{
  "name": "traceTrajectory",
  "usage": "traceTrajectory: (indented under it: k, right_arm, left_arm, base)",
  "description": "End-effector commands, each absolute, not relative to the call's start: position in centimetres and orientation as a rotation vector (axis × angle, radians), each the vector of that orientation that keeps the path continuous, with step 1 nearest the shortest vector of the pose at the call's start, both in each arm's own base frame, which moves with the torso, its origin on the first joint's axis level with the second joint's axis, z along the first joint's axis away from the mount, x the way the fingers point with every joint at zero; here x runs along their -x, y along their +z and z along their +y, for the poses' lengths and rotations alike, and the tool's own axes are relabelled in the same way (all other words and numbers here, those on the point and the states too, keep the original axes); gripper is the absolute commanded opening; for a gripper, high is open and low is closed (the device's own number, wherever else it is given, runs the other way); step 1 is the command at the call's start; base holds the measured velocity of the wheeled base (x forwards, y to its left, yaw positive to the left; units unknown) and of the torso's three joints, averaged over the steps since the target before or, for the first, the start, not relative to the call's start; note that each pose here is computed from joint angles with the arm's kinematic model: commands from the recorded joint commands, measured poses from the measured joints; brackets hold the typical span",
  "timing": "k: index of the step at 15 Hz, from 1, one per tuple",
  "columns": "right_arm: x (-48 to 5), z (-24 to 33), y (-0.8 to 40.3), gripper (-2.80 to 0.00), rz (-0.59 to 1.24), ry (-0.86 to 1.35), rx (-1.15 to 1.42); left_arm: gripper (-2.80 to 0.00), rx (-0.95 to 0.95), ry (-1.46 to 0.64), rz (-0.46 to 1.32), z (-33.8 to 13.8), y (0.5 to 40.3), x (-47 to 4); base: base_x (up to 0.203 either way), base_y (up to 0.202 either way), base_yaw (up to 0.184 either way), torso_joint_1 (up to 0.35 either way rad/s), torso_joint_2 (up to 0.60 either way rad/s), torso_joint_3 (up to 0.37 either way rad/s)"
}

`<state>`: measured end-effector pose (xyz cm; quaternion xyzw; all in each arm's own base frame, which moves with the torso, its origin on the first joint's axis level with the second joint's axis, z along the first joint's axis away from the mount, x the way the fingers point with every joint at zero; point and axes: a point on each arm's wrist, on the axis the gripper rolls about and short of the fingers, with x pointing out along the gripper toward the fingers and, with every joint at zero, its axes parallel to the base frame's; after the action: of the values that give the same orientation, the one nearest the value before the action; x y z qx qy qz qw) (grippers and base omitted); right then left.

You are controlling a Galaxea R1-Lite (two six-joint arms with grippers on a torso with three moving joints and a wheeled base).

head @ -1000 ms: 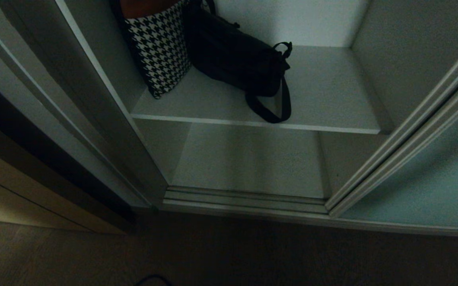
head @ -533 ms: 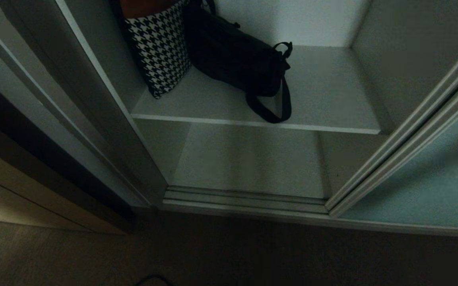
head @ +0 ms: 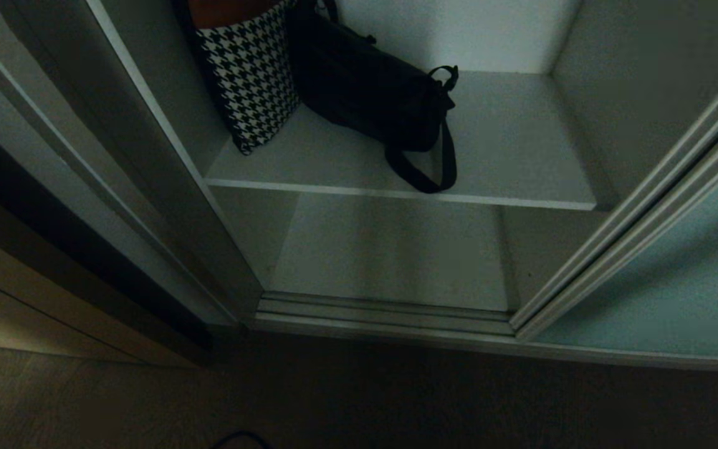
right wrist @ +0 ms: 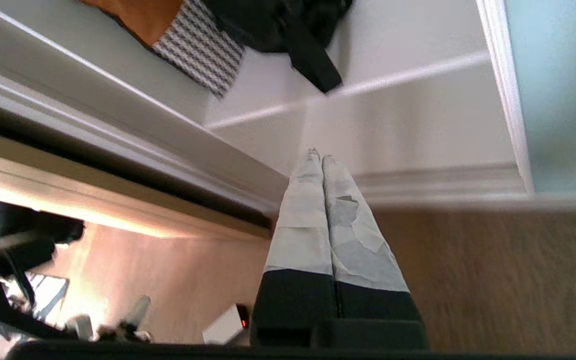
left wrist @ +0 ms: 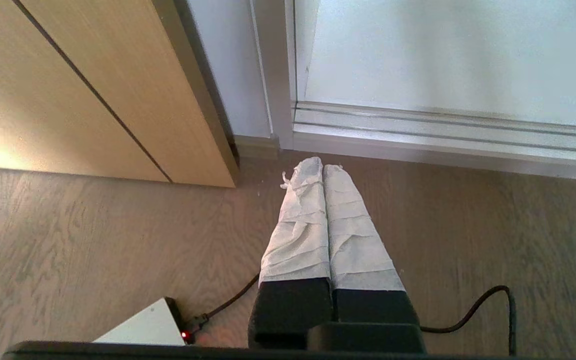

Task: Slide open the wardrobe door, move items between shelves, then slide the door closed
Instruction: Close the door

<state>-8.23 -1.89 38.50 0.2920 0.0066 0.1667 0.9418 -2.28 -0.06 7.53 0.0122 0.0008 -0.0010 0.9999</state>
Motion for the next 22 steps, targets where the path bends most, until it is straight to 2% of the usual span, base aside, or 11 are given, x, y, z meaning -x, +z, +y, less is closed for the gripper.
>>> traceTrajectory:
  k: [1,7,11,19,22]
  right_arm:
    - [6.7,-1.6,39.0,-2.80,0.043,0.339,-0.597]
    - [5.8,-0.6,40.3,-2.80,-0.004,0.218,-0.625]
    - [2.5,0.2,41.3,-2.80,0.006,0.084,-0.681]
    - [-1.9,0.3,42.2,-2.80,0.050,0.086,-0.685]
    - [-3.5,-0.2,42.5,-2.80,0.012,0.060,-0.683]
  left_arm:
    - [-2.80,-0.025,-0.002,0.000,-0.1,7.5,2.3]
    - [-2.80,-0.025,-0.002,0.003,-0.1,7.5,2.3]
    - [-2.80,-0.025,-0.002,0.002,-0.1,7.5,2.3]
    - [-2.80,-0.025,-0.002,0.003,-0.1,7.5,2.3]
    - [-2.80,-0.025,-0.002,0.003,-0.1,7.5,2.3]
  base:
    - [0.000,0.000,0.000,0.000,0.00,0.000]
    - [0.000,0.000,0.000,0.000,0.00,0.000]
    - [0.000,0.000,0.000,0.000,0.00,0.000]
    - [0.000,0.000,0.000,0.000,0.00,0.000]
    - [0.000,0.000,0.000,0.000,0.00,0.000]
